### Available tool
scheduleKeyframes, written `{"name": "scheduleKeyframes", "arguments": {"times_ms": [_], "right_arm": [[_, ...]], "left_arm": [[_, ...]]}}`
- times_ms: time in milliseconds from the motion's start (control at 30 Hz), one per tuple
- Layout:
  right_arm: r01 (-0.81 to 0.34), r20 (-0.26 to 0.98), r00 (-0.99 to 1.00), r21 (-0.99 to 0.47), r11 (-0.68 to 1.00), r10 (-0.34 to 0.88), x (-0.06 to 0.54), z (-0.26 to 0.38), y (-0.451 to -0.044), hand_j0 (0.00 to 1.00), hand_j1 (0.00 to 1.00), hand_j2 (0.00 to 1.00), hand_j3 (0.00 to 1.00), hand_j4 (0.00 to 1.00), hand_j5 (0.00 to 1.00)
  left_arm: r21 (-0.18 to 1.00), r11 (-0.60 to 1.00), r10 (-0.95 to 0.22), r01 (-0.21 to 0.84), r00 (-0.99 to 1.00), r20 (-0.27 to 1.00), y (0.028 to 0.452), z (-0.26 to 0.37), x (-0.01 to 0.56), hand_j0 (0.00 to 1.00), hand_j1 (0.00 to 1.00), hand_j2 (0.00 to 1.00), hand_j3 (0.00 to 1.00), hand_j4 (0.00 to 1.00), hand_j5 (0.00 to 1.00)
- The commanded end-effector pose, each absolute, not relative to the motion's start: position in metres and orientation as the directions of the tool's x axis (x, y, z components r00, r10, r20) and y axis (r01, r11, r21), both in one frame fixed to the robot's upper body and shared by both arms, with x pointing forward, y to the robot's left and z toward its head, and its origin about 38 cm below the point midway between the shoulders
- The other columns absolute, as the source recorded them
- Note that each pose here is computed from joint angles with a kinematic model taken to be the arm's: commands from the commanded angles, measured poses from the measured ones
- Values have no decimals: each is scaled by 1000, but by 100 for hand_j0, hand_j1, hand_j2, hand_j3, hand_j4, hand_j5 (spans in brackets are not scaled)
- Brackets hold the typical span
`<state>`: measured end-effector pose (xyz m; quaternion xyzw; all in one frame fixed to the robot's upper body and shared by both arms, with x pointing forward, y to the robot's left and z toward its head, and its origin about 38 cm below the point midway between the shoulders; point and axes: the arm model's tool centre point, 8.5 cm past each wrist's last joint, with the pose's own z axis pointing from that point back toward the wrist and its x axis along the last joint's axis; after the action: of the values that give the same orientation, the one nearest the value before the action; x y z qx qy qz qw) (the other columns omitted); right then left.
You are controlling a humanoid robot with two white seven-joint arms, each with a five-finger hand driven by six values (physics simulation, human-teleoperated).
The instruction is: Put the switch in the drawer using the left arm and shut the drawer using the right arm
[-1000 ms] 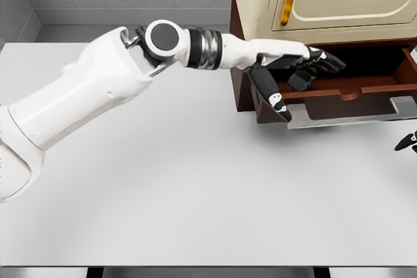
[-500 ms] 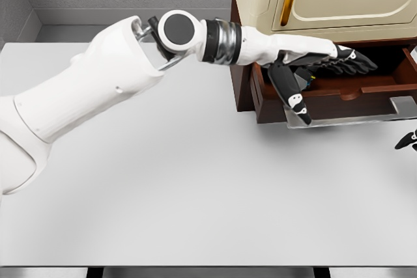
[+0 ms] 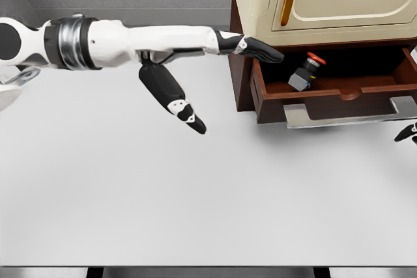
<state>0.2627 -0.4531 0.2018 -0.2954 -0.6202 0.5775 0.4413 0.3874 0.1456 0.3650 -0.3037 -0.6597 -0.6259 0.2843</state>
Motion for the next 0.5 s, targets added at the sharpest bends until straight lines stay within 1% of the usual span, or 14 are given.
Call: {"name": "scheduleKeyframes", "arguments": {"times_ms": [0,33,100,133,233,333,467], "right_arm": [[-143,211,-437,-976,164,874,263,202,-453,47,47,47,47,47,47],[-143,212,-438,-976,164,874,263,202,-452,47,47,47,47,47,47],[-141,212,-449,-976,166,868,267,203,-449,47,47,47,47,47,47],[-138,211,-450,-976,166,868,267,203,-449,47,47,47,47,47,47],[-133,197,-457,-979,153,868,270,208,-449,47,47,47,47,47,47],[-139,200,-474,-979,152,858,275,207,-443,47,47,47,47,47,47],[-127,194,-480,-980,150,856,278,211,-443,49,49,49,49,49,49]], "left_arm": [[675,105,69,730,-683,727,189,378,383,100,100,100,100,100,100],[669,120,47,733,-678,734,201,372,383,100,100,100,100,100,100],[668,145,42,730,-679,733,223,359,378,100,100,100,100,100,100],[670,166,22,723,-682,731,241,353,374,100,100,100,100,100,100],[610,213,-88,763,-607,790,289,318,361,100,100,100,100,100,100],[533,230,-128,814,-517,846,302,280,354,100,100,100,100,100,100],[529,228,-151,817,-507,849,306,271,354,100,100,100,100,100,100]]}}
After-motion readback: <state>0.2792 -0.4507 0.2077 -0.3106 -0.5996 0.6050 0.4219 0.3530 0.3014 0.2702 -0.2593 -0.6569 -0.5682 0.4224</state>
